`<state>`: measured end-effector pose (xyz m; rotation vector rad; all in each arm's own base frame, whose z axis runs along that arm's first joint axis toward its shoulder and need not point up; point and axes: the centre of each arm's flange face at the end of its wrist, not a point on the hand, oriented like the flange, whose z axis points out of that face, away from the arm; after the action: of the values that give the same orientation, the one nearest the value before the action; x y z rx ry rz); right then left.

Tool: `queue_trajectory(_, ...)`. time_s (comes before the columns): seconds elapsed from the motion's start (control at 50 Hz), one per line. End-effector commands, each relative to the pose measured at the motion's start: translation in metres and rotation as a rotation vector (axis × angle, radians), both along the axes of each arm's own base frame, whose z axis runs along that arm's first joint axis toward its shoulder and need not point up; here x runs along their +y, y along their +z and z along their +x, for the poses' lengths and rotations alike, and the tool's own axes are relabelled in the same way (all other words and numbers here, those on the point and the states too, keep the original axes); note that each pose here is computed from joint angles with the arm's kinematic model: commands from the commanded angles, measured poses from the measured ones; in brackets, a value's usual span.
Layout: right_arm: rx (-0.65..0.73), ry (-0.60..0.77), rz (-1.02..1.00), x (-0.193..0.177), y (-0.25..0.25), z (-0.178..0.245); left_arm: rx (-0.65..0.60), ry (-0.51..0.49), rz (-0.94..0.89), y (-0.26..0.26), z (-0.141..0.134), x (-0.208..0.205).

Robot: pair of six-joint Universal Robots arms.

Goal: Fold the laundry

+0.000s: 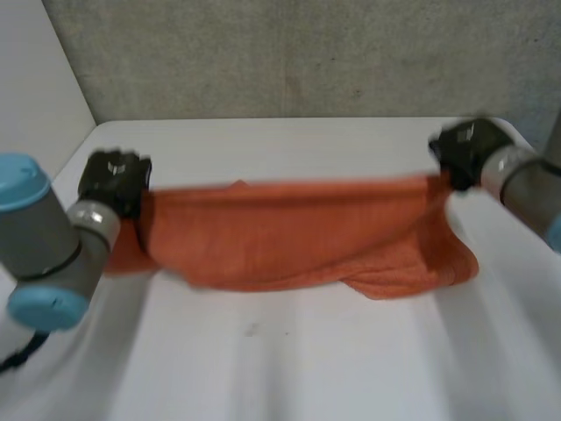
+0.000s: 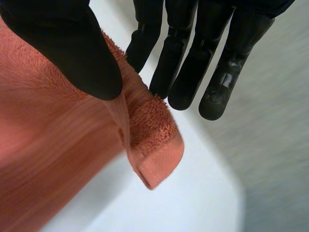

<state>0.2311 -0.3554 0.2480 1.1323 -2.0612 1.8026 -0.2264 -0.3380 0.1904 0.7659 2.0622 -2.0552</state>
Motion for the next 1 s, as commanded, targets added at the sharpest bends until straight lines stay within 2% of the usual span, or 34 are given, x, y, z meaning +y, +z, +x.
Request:
queue_trajectory(0.02, -0.236, -0.055, -0.671, -0.048, 0.126, 0.018, 0.098, -0.011, -0.518, 0.113, -0.024, -0.054)
queue_trajectory(0.04, -0.281, -0.063, -0.803, -0.046, 0.155, 0.017, 0.133, -0.009, -0.629, 0.14, -0.026, -0.056)
queue_trajectory(0.06, -0.282, -0.063, -0.804, -0.046, 0.155, 0.017, 0.172, 0.0, -0.753, 0.172, -0.025, -0.053)
queue_trajectory(0.08, -0.32, -0.063, -0.917, -0.039, 0.18, 0.015, 0.172, 0.001, -0.755, 0.172, -0.025, -0.053)
queue_trajectory(0.1, -0.32, -0.063, -0.918, -0.039, 0.18, 0.015, 0.202, 0.005, -0.847, 0.196, -0.023, -0.046)
queue_trajectory(0.14, -0.368, -0.061, -1.06, -0.023, 0.211, 0.01, 0.224, 0.009, -0.913, 0.214, -0.021, -0.038)
queue_trajectory(0.18, -0.371, -0.052, -1.067, -0.017, 0.212, 0.011, 0.237, 0.012, -0.943, 0.223, -0.019, -0.031)
queue_trajectory(0.26, -0.351, -0.039, -0.989, -0.016, 0.189, 0.011, 0.213, 0.023, -0.85, 0.196, -0.013, -0.022)
queue_trajectory(0.3, -0.329, -0.009, -0.869, -0.017, 0.151, 0.012, 0.196, 0.026, -0.8, 0.179, -0.012, -0.02)
queue_trajectory(0.38, -0.306, 0.034, -0.755, -0.008, 0.118, 0.011, 0.143, 0.02, -0.636, 0.123, -0.007, -0.01)
queue_trajectory(0.46, -0.264, 0.089, -0.56, 0.009, 0.06, 0.012, 0.106, 0.013, -0.529, 0.085, -0.004, -0.001)
queue_trajectory(0.56, -0.233, 0.098, -0.403, 0.023, 0.014, 0.01, 0.063, 0.009, -0.382, 0.034, -0.001, 0.008)
queue_trajectory(0.6, -0.218, 0.098, -0.338, 0.027, -0.004, 0.01, 0.023, 0.003, -0.273, -0.006, -0.002, 0.011)
queue_trajectory(0.68, -0.168, 0.081, -0.108, 0.033, -0.065, 0.009, 0.0, 0.004, -0.193, -0.033, -0.001, 0.015)
queue_trajectory(0.84, -0.13, 0.065, 0.08, 0.051, -0.087, 0.003, -0.041, -0.003, -0.056, -0.062, 0.002, 0.028)
queue_trajectory(1.0, -0.178, 0.001, 0.091, 0.048, -0.078, -0.016, -0.063, 0.008, 0.023, -0.078, 0.007, 0.025)
